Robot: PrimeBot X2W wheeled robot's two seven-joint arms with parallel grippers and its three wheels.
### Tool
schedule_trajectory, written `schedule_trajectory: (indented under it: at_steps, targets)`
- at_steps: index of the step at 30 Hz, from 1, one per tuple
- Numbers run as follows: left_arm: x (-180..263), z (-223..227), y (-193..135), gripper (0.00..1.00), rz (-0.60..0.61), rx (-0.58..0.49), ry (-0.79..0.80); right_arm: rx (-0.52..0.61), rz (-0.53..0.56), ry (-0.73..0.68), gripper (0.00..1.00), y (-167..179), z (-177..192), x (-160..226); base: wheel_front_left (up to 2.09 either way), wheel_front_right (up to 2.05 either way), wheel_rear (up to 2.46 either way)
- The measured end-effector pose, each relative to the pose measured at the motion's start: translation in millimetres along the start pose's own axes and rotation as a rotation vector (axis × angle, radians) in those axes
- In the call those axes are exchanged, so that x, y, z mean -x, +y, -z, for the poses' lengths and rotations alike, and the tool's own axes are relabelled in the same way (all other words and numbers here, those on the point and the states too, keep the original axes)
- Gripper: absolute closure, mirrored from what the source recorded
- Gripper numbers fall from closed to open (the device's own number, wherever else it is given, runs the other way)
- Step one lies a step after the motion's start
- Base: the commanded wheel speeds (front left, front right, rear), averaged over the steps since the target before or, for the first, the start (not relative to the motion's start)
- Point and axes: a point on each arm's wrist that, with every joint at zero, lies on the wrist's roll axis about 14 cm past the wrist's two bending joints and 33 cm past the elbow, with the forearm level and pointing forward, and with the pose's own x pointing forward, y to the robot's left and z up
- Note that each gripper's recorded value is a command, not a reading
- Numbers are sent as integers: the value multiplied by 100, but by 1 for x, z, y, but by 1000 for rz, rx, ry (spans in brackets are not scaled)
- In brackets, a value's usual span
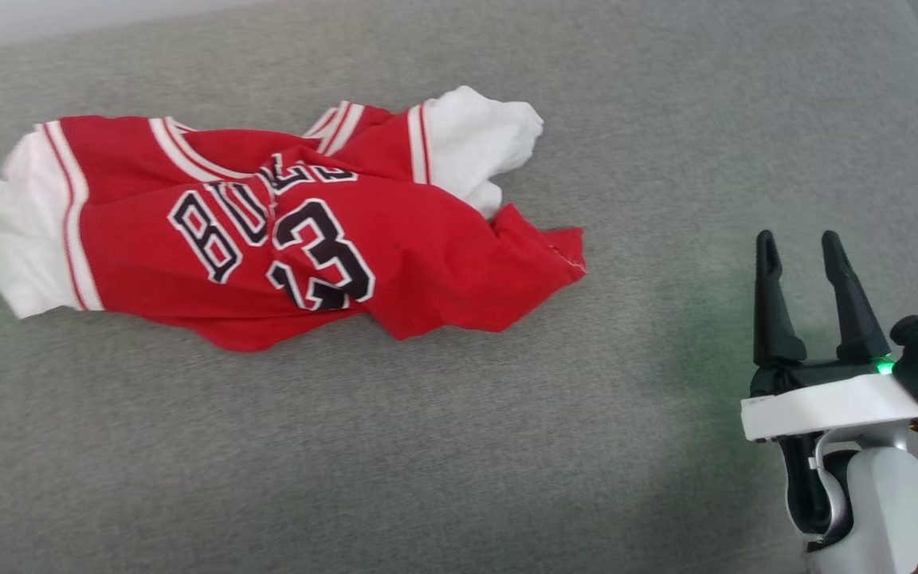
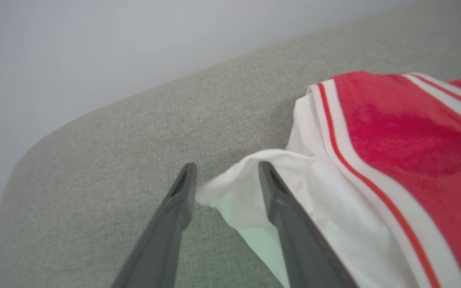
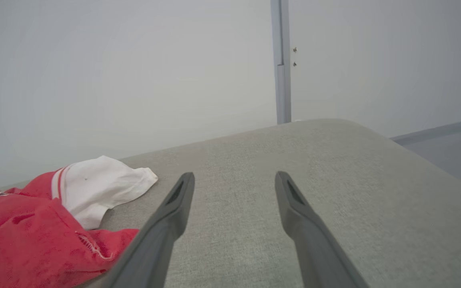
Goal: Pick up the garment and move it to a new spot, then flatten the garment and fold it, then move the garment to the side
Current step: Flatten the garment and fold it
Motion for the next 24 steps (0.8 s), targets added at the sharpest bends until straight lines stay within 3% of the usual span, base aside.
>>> schedule_trajectory:
  at_steps: [5,9,13,18,24]
  targets:
    - [18,-8,-9,0,-31,94,-183,75,-103,29,0,17,6,-11,0,0,0]
    - [35,1,-32,0,-27,247,-236,141,-201,68,0,35,7,-30,0,0,0]
    - [64,-20,-43,0,-52,261,-377,189,-306,166,0,59,15,-53,0,0,0]
    - [110,8,-63,0,-101,304,-441,260,-407,323,0,82,33,-78,0,0,0]
    - [155,20,-61,0,-176,345,-521,279,-479,512,0,109,54,-106,0,0,0]
